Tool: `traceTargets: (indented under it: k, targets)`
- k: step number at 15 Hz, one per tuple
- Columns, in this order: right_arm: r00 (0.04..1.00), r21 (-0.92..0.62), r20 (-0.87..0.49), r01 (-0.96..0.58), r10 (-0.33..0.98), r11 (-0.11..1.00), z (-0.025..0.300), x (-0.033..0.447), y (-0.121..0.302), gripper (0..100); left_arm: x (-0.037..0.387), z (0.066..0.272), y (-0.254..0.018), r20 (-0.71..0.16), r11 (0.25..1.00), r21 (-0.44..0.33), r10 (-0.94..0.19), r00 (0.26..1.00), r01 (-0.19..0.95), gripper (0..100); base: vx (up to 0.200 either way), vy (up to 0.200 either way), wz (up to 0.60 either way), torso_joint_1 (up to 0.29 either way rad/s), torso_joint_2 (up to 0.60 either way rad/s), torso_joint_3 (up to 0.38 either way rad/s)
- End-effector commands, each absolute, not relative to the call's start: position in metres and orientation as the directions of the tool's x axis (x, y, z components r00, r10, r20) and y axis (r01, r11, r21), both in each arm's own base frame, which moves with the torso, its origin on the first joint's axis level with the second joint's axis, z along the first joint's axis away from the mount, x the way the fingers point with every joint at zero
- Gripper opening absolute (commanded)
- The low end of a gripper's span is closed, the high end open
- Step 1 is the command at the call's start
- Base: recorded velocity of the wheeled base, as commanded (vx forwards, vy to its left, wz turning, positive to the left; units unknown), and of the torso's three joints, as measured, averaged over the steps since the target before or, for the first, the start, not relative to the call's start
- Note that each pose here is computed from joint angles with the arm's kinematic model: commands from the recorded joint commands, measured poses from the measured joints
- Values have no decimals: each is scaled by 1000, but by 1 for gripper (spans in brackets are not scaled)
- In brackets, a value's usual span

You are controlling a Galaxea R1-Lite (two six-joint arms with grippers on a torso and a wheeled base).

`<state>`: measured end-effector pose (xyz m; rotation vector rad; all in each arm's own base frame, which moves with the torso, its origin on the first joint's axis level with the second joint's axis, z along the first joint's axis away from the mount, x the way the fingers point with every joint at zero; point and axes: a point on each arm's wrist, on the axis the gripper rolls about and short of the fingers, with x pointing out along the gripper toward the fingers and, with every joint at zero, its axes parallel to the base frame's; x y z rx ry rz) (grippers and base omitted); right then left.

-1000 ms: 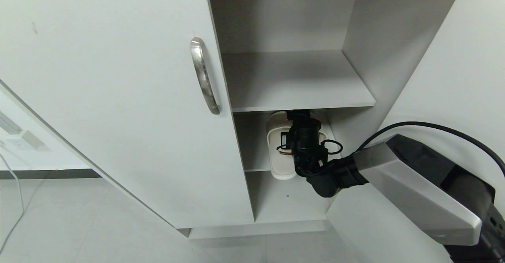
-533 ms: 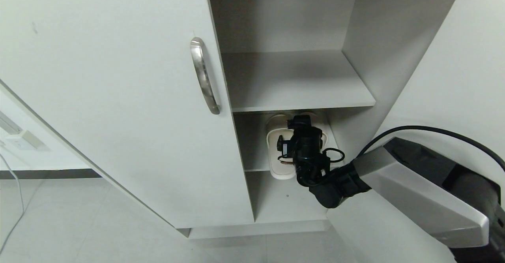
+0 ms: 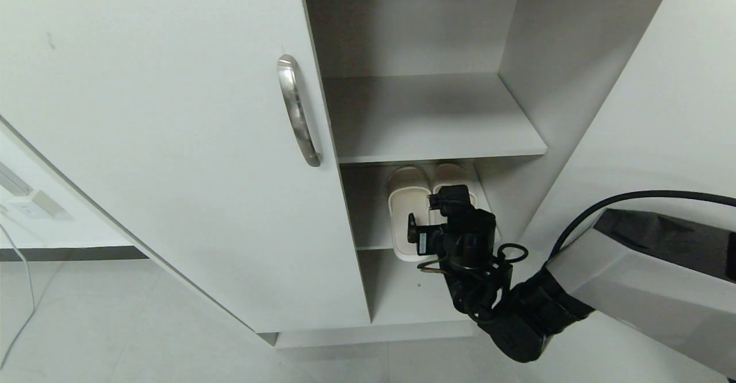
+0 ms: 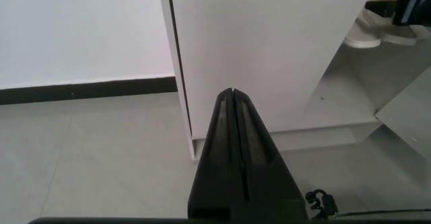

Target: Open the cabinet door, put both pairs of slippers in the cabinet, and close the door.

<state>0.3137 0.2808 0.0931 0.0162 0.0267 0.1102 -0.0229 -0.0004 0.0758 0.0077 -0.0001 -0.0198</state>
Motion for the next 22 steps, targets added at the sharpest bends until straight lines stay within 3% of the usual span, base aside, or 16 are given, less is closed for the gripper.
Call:
traceTargets:
  k: [1, 5, 12, 22]
  targets:
    - [987, 14, -22, -157, 157, 988, 100, 282, 277, 100, -23, 76, 0, -2, 1000, 8, -20, 1000, 20, 0, 0, 0, 0, 0, 0, 0]
    - [981, 0, -16, -195, 195, 981, 107, 264, 279, 100, -23, 76, 0, -2, 1000, 8, -20, 1000, 20, 0, 0, 0, 0, 0, 0, 0]
    - [978, -4, -21, -207, 207, 978, 106, 260, 281, 100, -23, 76, 0, 0, 1000, 8, -20, 1000, 20, 0, -200, 0, 0, 0, 2, 2]
    - [978, -4, -21, -207, 207, 978, 110, 255, 276, 100, -23, 76, 0, 0, 1000, 8, -18, 1000, 18, 0, 0, 0, 0, 0, 0, 0]
